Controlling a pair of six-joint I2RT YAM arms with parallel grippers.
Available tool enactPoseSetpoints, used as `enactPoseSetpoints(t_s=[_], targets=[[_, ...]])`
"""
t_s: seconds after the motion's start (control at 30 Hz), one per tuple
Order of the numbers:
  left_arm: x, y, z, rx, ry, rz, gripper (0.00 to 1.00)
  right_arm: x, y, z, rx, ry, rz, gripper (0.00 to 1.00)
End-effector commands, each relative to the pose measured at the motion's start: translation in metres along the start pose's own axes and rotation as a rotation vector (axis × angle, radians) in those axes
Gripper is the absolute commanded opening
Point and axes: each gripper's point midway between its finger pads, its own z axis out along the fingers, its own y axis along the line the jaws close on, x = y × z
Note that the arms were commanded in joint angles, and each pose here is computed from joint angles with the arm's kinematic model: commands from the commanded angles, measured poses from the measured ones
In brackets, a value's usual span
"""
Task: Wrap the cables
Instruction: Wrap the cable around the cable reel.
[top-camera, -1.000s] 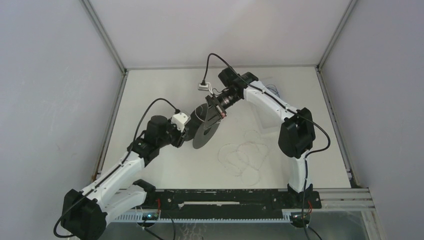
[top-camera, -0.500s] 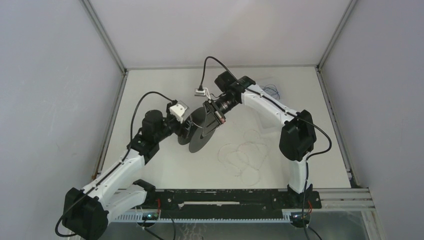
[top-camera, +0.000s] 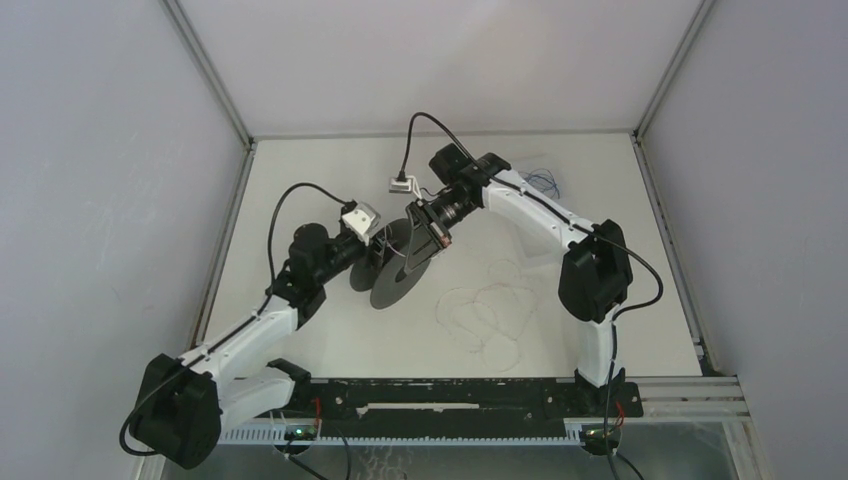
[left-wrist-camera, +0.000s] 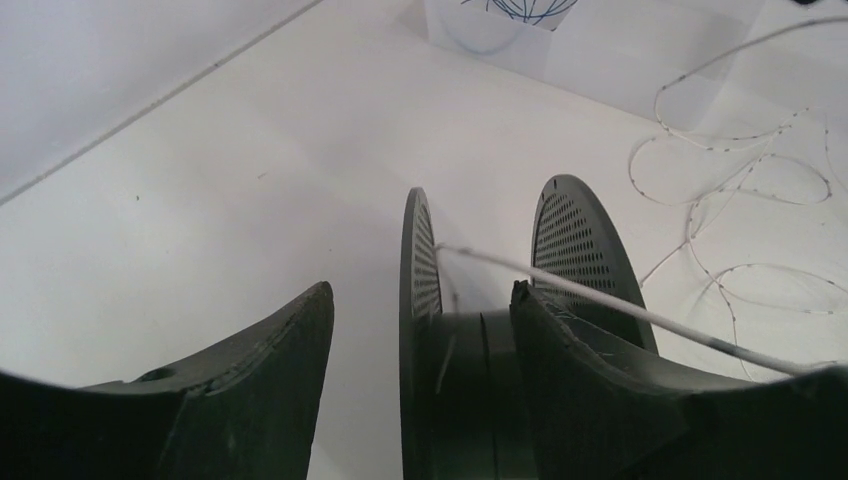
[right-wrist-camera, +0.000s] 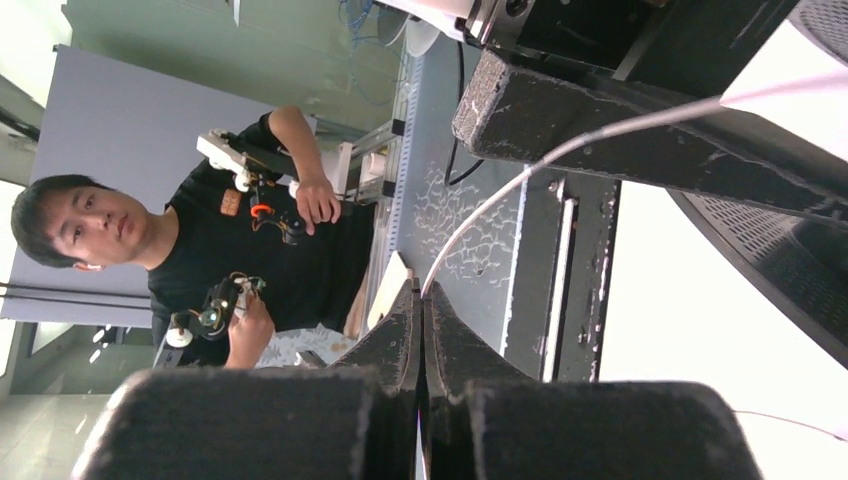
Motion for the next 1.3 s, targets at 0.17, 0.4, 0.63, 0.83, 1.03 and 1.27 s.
enactPoseSetpoints(t_s=[0.17, 0.4, 0.63, 0.83, 1.03, 1.27], targets=[[-0.002, -0.005, -0.006, 0.04, -0.034, 0.081, 0.73, -0.009, 0.001, -0.009, 0.011, -0.032, -0.039, 0.0], [-0.003, 0.007, -0.007, -0.004, -0.055, 0.075, 0.66, -0.009, -0.004, -0.006, -0.014, -0.029, -0.02, 0.0], [-0.009, 0.007, 0.006, 0.018, -0.078, 0.056, 0.6, -0.011, -0.006, -0.006, -0.012, -0.029, -0.022, 0.0], [-0.002, 0.013, 0.01, -0.013, -0.08, 0.046, 0.45, -0.008, -0.01, -0.007, -0.008, -0.029, -0.012, 0.0], [0.004, 0.009, 0.015, 0.004, -0.079, 0.021, 0.2, -0.01, -0.016, -0.012, 0.007, -0.041, -0.009, 0.0], [0.005, 0.011, 0.011, -0.014, -0.082, 0.031, 0.01, -0.016, -0.028, -0.027, 0.086, -0.067, -0.001, 0.0]])
